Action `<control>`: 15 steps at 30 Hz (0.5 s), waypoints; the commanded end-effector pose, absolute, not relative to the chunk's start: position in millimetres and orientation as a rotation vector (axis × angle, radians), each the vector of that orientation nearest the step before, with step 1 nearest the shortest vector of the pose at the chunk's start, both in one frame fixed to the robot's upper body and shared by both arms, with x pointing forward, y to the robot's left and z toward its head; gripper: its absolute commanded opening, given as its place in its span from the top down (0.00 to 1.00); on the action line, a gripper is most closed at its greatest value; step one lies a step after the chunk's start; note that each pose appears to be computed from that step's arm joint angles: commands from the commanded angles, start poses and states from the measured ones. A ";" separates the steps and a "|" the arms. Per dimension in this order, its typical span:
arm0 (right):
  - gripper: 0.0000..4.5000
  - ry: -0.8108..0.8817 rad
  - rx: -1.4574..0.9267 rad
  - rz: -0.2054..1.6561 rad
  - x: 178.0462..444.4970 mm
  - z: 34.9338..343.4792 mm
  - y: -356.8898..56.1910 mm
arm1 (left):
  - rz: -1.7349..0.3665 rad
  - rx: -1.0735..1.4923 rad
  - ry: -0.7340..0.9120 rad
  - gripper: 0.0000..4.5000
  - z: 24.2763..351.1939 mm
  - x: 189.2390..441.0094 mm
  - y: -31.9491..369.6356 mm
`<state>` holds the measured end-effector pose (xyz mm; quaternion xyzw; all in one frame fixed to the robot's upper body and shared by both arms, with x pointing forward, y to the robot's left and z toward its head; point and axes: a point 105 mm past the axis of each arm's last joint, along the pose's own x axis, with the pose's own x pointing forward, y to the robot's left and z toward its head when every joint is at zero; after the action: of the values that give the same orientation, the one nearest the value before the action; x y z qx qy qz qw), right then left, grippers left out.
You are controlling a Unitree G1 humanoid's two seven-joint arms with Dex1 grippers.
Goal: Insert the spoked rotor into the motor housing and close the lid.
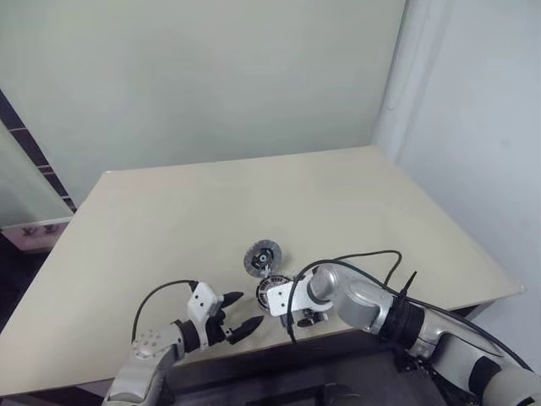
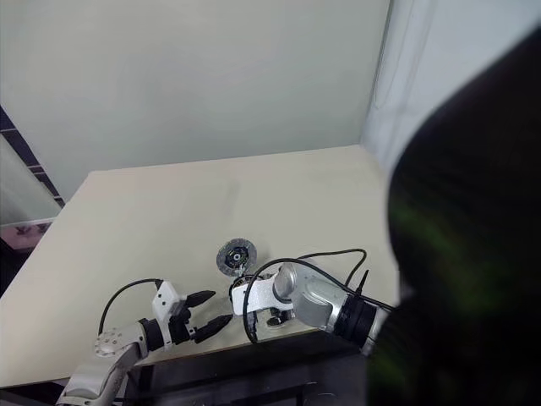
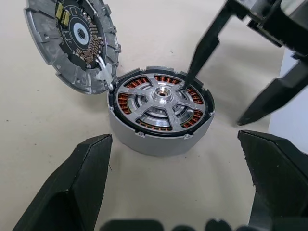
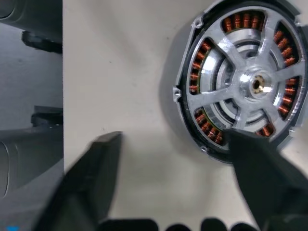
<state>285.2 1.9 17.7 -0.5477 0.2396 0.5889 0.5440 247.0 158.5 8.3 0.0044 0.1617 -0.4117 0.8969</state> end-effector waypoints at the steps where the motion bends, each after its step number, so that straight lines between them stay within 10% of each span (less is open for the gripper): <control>1: 0.45 0.567 -1.287 1.389 286.3 16.0 2.7 | -0.869 0.040 0.277 0.00 21.0 250.8 153.8; 8: 0.95 0.551 -1.228 1.355 288.1 13.6 6.0 | -0.868 0.042 0.274 0.00 21.2 251.4 154.4; 15: 0.98 0.566 -1.119 1.347 287.2 15.7 10.9 | -0.871 0.044 0.274 0.00 21.2 253.2 154.2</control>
<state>287.5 11.2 15.0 -0.5054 0.2358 0.5800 0.5938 247.3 158.1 9.1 0.0060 0.1578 -0.4121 0.8973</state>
